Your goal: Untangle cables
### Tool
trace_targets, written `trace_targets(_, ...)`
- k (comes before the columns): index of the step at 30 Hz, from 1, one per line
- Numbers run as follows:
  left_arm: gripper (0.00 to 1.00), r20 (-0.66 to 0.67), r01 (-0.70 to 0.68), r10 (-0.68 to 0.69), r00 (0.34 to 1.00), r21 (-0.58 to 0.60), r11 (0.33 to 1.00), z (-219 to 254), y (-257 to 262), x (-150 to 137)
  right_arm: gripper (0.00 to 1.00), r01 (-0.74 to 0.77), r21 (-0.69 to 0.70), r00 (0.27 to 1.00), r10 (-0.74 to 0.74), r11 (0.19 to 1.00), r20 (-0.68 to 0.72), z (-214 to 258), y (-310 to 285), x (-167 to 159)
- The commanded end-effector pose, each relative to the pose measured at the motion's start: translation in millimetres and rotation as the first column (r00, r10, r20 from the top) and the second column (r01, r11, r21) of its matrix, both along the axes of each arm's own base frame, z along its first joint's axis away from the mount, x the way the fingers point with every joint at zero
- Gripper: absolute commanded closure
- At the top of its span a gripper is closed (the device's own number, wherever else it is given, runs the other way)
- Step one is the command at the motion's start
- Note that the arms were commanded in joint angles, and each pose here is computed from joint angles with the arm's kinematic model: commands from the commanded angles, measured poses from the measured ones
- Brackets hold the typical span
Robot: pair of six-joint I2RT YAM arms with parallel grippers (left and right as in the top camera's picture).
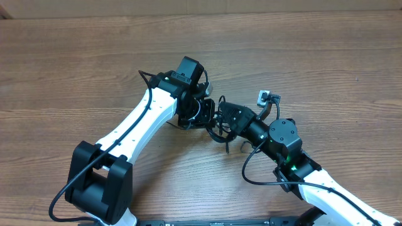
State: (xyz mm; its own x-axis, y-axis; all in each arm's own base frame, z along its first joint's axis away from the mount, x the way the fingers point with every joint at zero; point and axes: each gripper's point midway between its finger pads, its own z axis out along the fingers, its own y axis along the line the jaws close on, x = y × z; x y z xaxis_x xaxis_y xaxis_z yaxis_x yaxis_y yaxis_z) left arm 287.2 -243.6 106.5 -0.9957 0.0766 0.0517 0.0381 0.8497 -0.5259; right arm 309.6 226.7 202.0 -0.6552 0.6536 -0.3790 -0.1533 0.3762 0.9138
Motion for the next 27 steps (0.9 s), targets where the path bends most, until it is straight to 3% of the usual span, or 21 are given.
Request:
trace_targets(1,0.96,-0.106,-0.034,0.028,0.994,-0.06,0.998,6,-11,-14,0.96,0.133,0.009,0.991,-0.133,0.991,0.015,6,-16,19)
trace_targets(9,0.96,-0.195,-0.166,0.158,0.968,-0.024,0.986,5,-10,-14,0.96,0.127,-0.077,0.987,-0.134,0.989,-0.088,-34,-13,19)
trace_targets(16,0.96,-0.224,-0.352,0.344,0.912,0.004,0.936,5,0,11,0.96,-0.141,-0.146,0.987,0.127,0.979,-0.101,-50,27,-19)
trace_targets(23,0.96,-0.251,-0.489,0.474,0.844,0.0,0.872,7,15,34,0.93,-0.126,-0.348,0.975,0.052,0.929,-0.216,-100,4,-28)
trace_targets(24,0.96,-0.261,-0.507,0.491,0.831,0.006,0.862,7,16,35,0.87,-0.137,-0.388,0.979,0.066,0.911,-0.19,-102,3,-28)
trace_targets(25,0.96,-0.268,-0.518,0.501,0.823,0.01,0.855,7,16,35,0.74,-0.149,-0.427,0.983,0.089,0.892,-0.159,-102,2,-27)
trace_targets(27,0.96,-0.279,-0.533,0.516,0.81,0.017,0.846,7,17,35,0.19,-0.161,-0.481,0.986,0.122,0.862,-0.112,-101,1,-26)
